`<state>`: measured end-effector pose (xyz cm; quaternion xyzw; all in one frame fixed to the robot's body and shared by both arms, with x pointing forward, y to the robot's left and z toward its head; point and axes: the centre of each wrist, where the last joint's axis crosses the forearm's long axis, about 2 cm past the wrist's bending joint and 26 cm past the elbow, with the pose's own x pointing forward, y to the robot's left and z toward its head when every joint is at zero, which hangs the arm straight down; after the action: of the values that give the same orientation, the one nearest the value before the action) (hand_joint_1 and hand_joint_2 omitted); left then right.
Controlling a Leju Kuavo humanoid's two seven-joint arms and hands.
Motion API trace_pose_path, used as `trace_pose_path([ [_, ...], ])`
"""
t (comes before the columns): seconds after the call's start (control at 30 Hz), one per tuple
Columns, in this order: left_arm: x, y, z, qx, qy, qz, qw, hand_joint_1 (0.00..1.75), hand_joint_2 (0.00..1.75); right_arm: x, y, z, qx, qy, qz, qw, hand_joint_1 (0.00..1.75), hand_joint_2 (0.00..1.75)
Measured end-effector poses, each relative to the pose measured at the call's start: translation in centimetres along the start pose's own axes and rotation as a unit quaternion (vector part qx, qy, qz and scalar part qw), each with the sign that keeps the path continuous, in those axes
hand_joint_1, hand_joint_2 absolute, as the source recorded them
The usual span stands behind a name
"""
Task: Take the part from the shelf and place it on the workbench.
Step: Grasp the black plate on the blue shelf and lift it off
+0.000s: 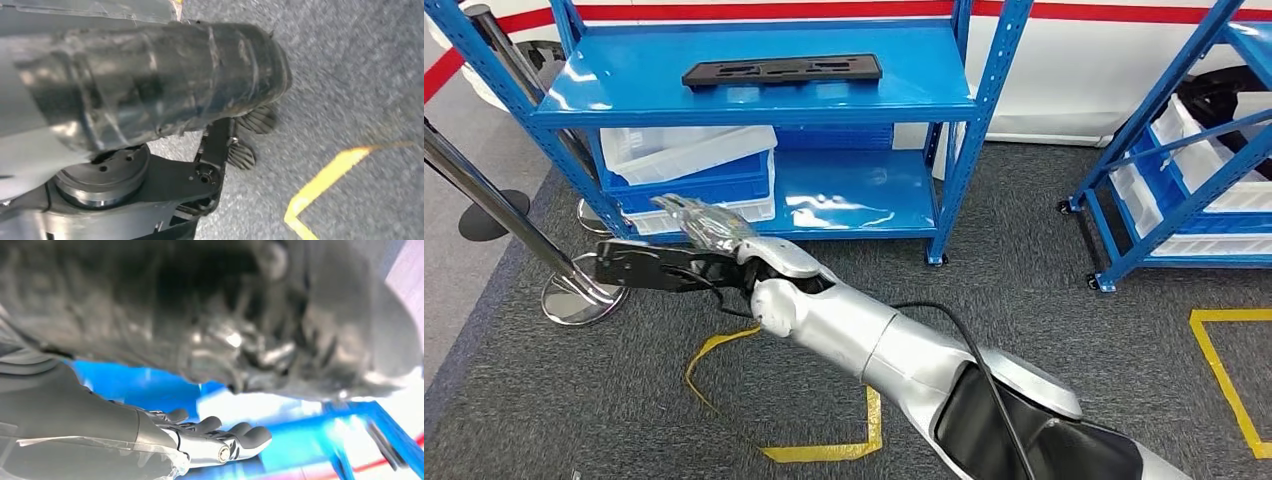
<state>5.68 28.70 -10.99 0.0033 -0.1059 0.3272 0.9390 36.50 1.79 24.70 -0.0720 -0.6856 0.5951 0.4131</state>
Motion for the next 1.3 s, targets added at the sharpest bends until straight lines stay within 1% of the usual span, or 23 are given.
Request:
trace_pose_path([
  [0.07,0.0,0.1,0.0,0.002,0.002,-0.005,1.000,0.00,0.00,0.8,-0.3,-0.2,-0.003,-0.008,0.073,0.997,0.00,0.00],
  [0.17,-0.1,0.3,0.0,0.001,0.002,-0.012,1.000,0.00,0.00,2.0,-0.9,-0.4,0.000,-0.017,0.190,0.982,0.00,0.00],
  [0.23,0.1,0.2,0.0,-0.003,-0.002,-0.018,1.000,0.00,0.00,2.9,-2.1,-0.7,-0.004,-0.022,0.236,0.971,0.00,0.00],
  [0.3,0.1,0.1,0.0,-0.007,-0.006,-0.025,1.000,0.00,0.00,3.4,-3.0,-0.9,-0.007,-0.024,0.257,0.966,0.00,0.00],
  [0.57,-0.2,0.1,0.0,0.003,-0.011,-0.046,0.999,0.00,0.00,3.5,-3.1,-0.9,-0.007,-0.028,0.269,0.963,0.00,0.00],
  [0.73,-0.3,0.1,0.0,0.020,-0.003,-0.042,0.999,0.00,0.00,3.1,-3.0,-0.9,-0.003,-0.026,0.258,0.966,0.00,0.00],
  [0.87,0.0,0.5,0.0,0.029,-0.004,-0.041,0.999,0.00,0.00,2.9,-3.3,-1.0,-0.001,-0.023,0.250,0.968,0.00,0.00],
  [1.0,0.1,0.7,0.0,0.026,-0.012,-0.044,0.999,0.00,0.00,2.8,-3.6,-1.0,-0.004,-0.016,0.258,0.966,0.00,0.00],
  [1.17,0.3,1.2,0.0,0.029,-0.018,-0.046,0.998,0.00,0.00,2.5,-3.3,-1.0,-0.001,-0.008,0.260,0.966,0.00,0.00],
  [1.3,0.6,1.0,-0.1,0.026,-0.023,-0.047,0.998,0.00,0.00,2.4,-3.4,-1.0,-0.001,-0.006,0.262,0.965,0.00,0.00],
])
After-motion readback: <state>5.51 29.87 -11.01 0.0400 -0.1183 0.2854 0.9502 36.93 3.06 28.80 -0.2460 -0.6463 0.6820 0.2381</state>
